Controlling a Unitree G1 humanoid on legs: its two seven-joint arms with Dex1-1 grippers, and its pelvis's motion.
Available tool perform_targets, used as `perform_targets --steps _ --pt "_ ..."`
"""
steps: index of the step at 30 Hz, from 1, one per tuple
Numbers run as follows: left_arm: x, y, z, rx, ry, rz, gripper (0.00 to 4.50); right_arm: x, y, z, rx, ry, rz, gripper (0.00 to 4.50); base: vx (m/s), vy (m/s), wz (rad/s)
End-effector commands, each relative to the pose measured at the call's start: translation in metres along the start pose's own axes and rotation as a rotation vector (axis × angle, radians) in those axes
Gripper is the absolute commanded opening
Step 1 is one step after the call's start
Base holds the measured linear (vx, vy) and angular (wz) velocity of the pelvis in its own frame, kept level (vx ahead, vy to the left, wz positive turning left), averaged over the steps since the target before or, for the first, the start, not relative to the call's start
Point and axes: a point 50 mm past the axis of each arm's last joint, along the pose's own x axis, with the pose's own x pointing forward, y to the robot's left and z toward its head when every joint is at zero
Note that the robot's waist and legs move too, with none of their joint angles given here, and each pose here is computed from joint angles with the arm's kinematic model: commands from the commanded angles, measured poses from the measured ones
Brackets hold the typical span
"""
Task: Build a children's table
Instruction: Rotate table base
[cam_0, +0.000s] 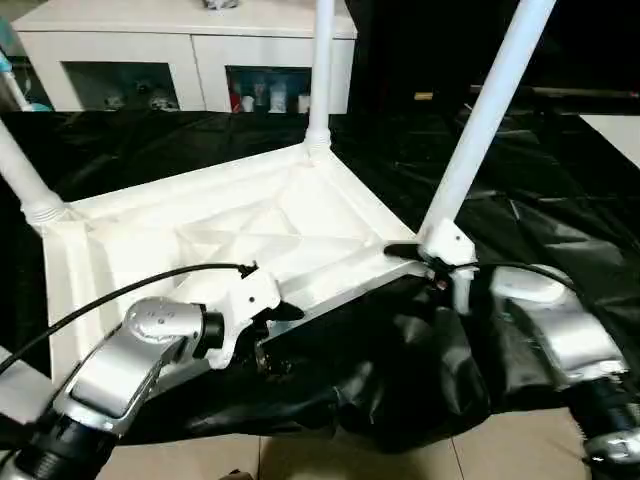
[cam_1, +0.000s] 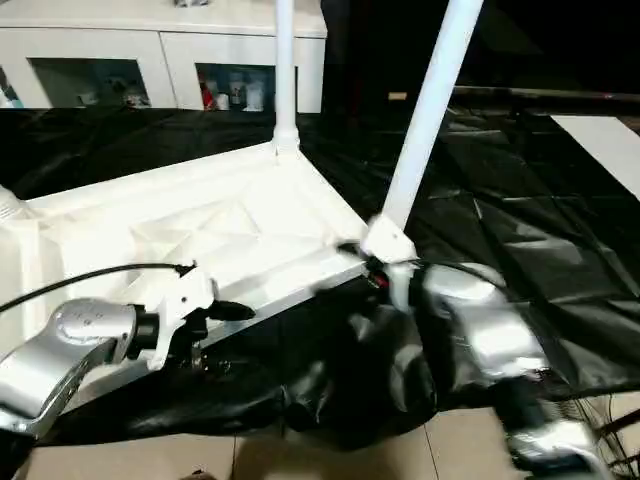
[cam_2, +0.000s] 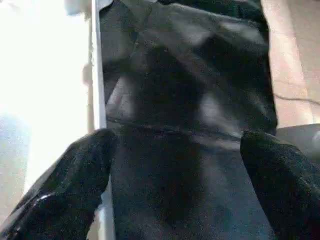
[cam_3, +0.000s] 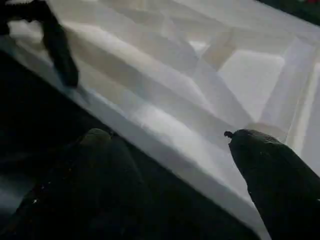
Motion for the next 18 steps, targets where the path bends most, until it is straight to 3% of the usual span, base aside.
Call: perform_targets --steps 1,9,18 --pt "0.005 0.004 -0.004 0.000 0.041 0.035 4.48 -0.002 0.000 0.001 -0.015 0.012 -0.009 4.14 0.000 0.000 0.00" --pt "0.016 0.037 0.000 0.076 0.103 0.235 4.48 -0.002 -0.004 0.001 -0.028 0.039 -0.056 4.14 0.000 0.000 0.00" --pt "0.019 0.062 0.003 0.184 0.166 0.359 4.48 -0.002 -0.005 0.002 -0.042 0.047 -0.064 4.14 0.000 0.000 0.00"
